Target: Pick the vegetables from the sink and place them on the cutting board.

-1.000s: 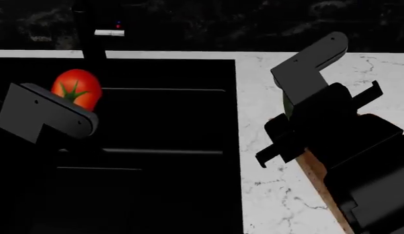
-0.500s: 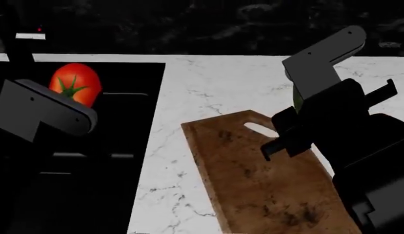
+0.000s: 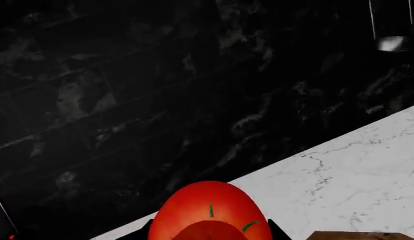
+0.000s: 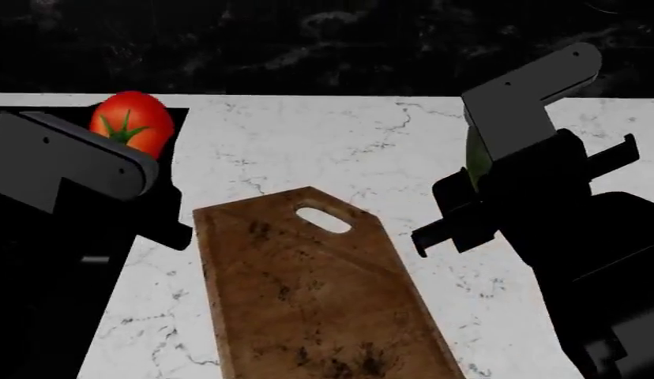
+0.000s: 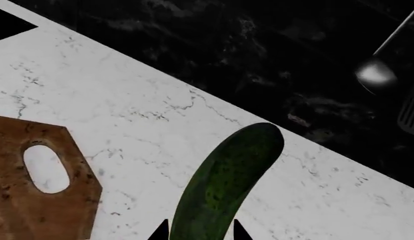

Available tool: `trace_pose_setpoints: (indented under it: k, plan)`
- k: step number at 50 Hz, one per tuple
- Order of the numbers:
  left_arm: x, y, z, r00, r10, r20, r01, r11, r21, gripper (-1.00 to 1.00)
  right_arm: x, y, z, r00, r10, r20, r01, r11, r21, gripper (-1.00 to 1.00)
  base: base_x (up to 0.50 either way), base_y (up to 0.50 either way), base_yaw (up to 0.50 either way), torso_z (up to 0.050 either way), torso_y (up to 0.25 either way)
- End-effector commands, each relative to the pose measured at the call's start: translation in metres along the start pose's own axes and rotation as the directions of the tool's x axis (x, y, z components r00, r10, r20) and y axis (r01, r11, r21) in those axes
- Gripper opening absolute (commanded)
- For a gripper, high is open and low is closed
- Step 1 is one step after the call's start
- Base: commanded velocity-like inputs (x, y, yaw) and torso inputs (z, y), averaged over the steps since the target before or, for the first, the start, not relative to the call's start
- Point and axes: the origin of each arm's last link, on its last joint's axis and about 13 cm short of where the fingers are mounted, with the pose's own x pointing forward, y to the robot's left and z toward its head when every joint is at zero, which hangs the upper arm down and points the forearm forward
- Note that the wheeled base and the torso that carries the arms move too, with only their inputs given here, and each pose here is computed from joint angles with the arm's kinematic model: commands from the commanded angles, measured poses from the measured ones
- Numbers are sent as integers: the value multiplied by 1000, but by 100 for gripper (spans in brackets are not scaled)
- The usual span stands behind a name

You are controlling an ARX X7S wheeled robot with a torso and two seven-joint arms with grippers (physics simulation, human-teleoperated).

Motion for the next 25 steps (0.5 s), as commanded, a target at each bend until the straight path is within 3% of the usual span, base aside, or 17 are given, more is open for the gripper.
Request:
trace_pose_setpoints:
  k: [1, 2, 5, 8, 11, 18, 25]
  plan:
    - [7, -4, 16, 1000, 18, 7, -18, 998, -61, -100, -11, 8, 7, 997, 26, 76, -29, 999, 31, -100, 0, 0, 0, 0, 0]
    - [10, -5, 18, 999, 45, 11, -45, 997, -64, -100, -12, 8, 9, 998, 14, 67, -16, 999, 38, -100, 0, 0, 0, 0, 0]
    - [14, -9, 22, 1000, 13, -14, -14, 998, -65, -100, -10, 10, 10, 1000, 4, 3, -4, 999, 47, -100, 0, 0, 0, 0, 0]
    - [20, -14, 30, 997, -44, -67, 36, 993, -117, -100, -7, 9, 8, 999, 20, -31, -18, 997, 77, -100, 0, 0, 0, 0, 0]
    - [26, -19, 32, 996, -57, -65, 50, 994, -100, -100, -9, 9, 11, 1000, 15, -8, -14, 995, 98, -100, 0, 0, 0, 0, 3]
    - [45, -33, 32, 962, -181, -203, 138, 968, -212, -100, -14, 5, 17, 998, -51, 40, 44, 987, 156, -100, 0, 0, 0, 2, 0]
    - [55, -44, 31, 950, -193, -246, 128, 958, -255, -100, -13, 5, 17, 998, -46, 52, 37, 985, 171, -100, 0, 0, 0, 0, 0]
